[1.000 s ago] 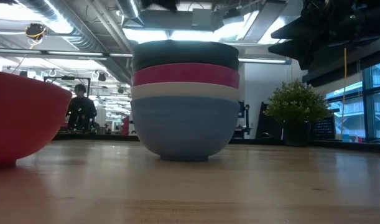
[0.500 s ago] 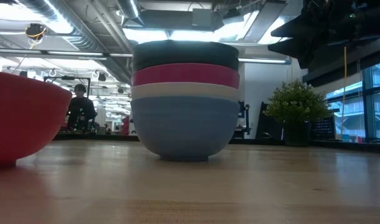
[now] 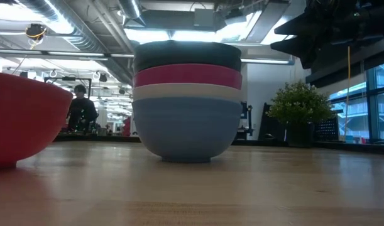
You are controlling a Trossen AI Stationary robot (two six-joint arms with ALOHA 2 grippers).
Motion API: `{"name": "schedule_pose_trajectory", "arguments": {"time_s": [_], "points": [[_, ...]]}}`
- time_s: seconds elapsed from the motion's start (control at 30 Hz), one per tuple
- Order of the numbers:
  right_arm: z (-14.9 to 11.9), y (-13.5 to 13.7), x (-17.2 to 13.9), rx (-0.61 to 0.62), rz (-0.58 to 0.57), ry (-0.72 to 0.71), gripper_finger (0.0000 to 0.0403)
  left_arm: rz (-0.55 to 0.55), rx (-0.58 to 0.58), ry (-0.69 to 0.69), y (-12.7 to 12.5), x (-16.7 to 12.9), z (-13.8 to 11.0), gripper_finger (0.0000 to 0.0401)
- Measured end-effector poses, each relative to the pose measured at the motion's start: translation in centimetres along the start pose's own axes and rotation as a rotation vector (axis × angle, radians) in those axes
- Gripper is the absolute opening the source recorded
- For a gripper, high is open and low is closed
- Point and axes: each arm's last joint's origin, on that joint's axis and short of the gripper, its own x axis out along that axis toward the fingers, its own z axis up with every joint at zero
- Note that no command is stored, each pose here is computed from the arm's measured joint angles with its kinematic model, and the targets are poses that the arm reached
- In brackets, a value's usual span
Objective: Nest bowls inside each other
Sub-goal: Stack the orange bowl on top of the black bowl
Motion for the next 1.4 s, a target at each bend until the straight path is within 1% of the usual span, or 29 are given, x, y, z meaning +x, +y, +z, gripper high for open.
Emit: {"name": "schedule_pose_trajectory", "arguments": {"time_s": [0.1,0.27,0.37,0.5,0.6,0.73,0.83,0.93,1.1,1.2,1.3,1.4], "points": [[0.1,0.0,0.0,0.003,-0.002,-0.011,0.0200,-0.044,-0.015,-0.039,0.5,-0.4,-1.8,0.0119],[0.5,0.0,0.0,0.014,-0.018,-0.054,0.0200,-0.118,-0.062,-0.077,1.0,0.2,-5.0,0.0117],[0.7,0.1,0.0,0.033,-0.013,-0.078,0.0200,-0.166,-0.057,-0.096,1.1,0.9,-7.0,0.0118],[0.7,0.0,0.0,0.056,-0.037,-0.089,0.0200,-0.237,-0.034,-0.131,1.2,0.7,-8.6,0.0118],[0.7,0.0,0.0,0.077,-0.037,-0.089,0.0200,-0.289,-0.023,-0.146,1.5,-0.1,-9.3,0.0117],[0.7,0.0,0.0,0.095,-0.044,-0.092,0.0200,-0.390,0.004,-0.199,2.0,-2.0,-9.4,0.0119],[0.7,0.0,0.0,0.096,-0.056,-0.096,0.0200,-0.453,-0.004,-0.234,2.5,-3.4,-9.5,0.0118],[0.8,0.0,0.0,0.096,-0.060,-0.098,0.0200,-0.490,-0.013,-0.254,2.9,-4.1,-9.6,0.0117],[0.8,-0.1,0.0,0.096,-0.079,-0.104,0.0200,-0.478,-0.013,-0.258,3.2,-3.3,-11.3,0.0119],[0.8,-0.1,0.0,0.099,-0.082,-0.106,0.0200,-0.525,-0.027,-0.306,3.1,-2.6,-12.3,0.0117],[0.8,-0.1,0.0,0.100,-0.082,-0.106,0.0200,-0.602,-0.007,-0.347,3.1,-2.2,-13.3,0.0116],[0.8,-0.1,0.0,0.108,-0.081,-0.106,0.0200,-0.635,0.001,-0.388,3.2,-2.5,-13.4,0.0118]]}}
